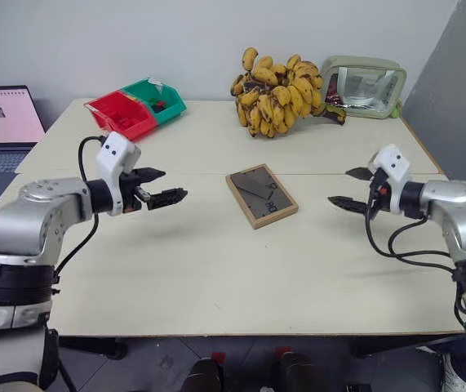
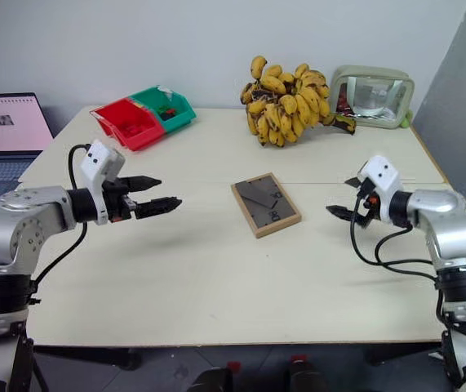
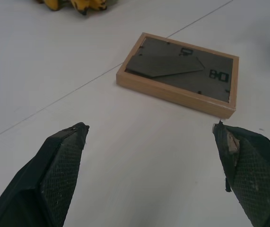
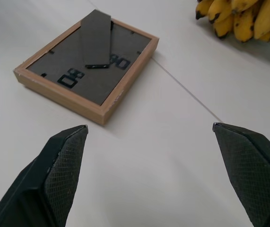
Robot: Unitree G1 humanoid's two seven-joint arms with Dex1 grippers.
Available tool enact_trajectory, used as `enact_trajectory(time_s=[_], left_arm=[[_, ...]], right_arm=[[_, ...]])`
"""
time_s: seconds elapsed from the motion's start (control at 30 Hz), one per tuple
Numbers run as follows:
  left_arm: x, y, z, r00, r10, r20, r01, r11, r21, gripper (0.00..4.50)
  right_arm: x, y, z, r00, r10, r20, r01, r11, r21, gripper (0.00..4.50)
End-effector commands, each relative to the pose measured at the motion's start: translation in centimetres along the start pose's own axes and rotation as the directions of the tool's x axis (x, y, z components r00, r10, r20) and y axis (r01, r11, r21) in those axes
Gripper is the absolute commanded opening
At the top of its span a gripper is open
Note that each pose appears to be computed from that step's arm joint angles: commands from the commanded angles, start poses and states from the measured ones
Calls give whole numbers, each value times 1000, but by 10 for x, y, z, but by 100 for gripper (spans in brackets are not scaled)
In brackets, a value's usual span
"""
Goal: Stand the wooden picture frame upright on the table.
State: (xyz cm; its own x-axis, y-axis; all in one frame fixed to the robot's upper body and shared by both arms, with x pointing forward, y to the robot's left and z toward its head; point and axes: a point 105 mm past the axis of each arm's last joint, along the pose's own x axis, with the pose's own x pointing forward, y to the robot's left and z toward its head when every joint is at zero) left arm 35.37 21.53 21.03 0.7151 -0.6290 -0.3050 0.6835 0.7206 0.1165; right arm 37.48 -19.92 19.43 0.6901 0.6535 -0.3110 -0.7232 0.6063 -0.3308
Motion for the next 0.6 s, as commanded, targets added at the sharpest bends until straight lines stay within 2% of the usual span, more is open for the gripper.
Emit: enact_trajectory(time_s=[0.03, 0.17, 0.47, 0.53, 0.57, 0.6], left_arm=[[-2, 5, 6, 1000, 23, 2, -23, 999, 48, 450], [0, -3, 17, 998, -7, 70, 7, 1000, 1, 450], [9, -3, 6, 999, 3, 52, -4, 1000, 17, 450], [14, -2, 4, 998, 19, 66, -18, 1000, -14, 450], [17, 0, 1, 997, 38, 65, -36, 999, -20, 423], [20, 2, -2, 997, 58, 60, -57, 998, -19, 417]], right_arm=[[-2, -4, 13, 999, 4, 43, -3, 999, -33, 447], [-5, -9, 13, 999, -7, 43, 9, 999, -45, 447], [0, -12, 11, 999, -23, 41, 25, 998, -53, 447], [5, -17, 9, 997, -69, 46, 70, 997, -36, 410], [8, -18, 9, 995, -91, 48, 93, 995, -37, 397], [11, -20, 8, 992, -113, 46, 115, 993, -33, 377]])
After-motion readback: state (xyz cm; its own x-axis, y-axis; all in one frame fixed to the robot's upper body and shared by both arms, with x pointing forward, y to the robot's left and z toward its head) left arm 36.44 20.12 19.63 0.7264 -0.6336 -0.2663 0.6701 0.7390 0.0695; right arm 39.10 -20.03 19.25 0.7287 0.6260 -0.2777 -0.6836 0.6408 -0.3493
